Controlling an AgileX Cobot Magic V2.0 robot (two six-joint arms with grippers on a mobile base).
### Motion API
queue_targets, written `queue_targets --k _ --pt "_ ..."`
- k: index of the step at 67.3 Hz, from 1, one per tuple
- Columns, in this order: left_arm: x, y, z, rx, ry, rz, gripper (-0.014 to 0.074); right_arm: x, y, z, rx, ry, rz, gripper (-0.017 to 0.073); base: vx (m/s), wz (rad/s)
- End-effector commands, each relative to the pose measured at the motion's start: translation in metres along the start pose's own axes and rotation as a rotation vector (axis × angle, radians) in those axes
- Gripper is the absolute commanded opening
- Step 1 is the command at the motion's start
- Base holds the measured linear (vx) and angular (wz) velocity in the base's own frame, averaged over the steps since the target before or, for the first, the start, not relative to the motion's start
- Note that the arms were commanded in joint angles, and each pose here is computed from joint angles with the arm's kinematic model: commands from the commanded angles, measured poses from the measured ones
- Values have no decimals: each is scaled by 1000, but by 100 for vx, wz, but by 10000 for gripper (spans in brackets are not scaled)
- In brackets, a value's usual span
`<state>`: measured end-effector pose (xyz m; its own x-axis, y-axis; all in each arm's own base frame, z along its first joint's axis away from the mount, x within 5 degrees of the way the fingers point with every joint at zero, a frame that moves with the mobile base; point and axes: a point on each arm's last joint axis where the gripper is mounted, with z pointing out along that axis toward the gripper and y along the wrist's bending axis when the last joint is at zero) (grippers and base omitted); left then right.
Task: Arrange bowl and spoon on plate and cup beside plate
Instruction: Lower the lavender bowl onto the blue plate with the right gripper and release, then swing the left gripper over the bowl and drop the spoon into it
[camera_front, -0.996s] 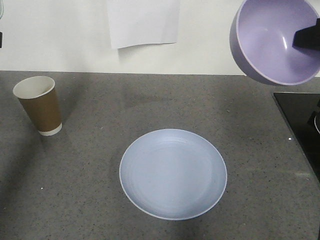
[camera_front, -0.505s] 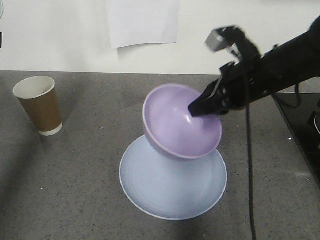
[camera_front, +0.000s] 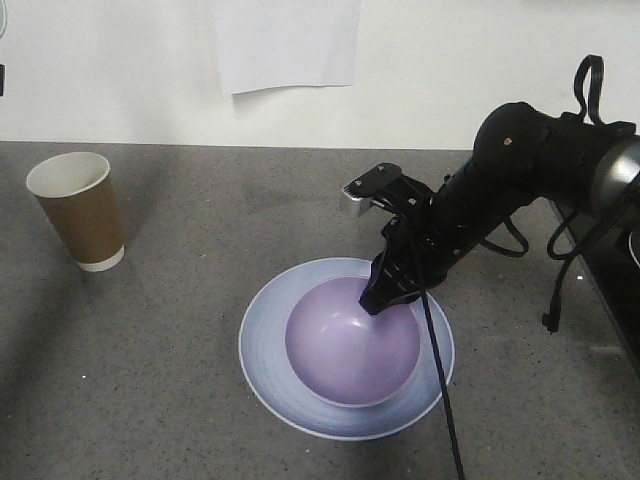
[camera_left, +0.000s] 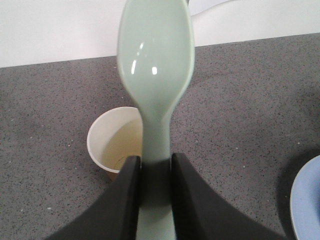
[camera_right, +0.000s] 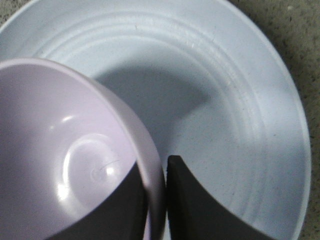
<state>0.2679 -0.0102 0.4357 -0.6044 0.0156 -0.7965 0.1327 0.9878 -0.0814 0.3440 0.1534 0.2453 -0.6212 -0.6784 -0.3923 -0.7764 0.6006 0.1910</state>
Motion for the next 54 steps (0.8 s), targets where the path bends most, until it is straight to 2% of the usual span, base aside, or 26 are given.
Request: queue_targets --k 1,18,28,31,36,42,48,54 --pt "-12 -4 -16 5 -116 1 -6 -12 5 -24 44 -102 -14 196 0 0" --pt "-12 -4 -16 5 -117 1 -6 -19 3 -32 82 -142 2 486 0 0" --pt "-12 -4 -16 5 -118 1 -6 -34 8 -69 147 -216 41 536 0 0" --pt "-12 -4 -16 5 -118 1 -6 -37 12 -84 168 -246 50 533 0 0" --pt "-13 -4 -16 12 -119 -4 -6 -42 23 -116 194 -308 32 515 0 0" --pt "-13 -8 -16 52 -124 -26 -6 -40 39 -158 227 -408 21 455 0 0" --pt "-13 -15 -16 118 -128 -15 -6 -29 58 -196 271 -497 3 349 0 0" --pt "-14 -29 -17 221 -134 22 -6 -11 78 -231 323 -571 -23 188 0 0"
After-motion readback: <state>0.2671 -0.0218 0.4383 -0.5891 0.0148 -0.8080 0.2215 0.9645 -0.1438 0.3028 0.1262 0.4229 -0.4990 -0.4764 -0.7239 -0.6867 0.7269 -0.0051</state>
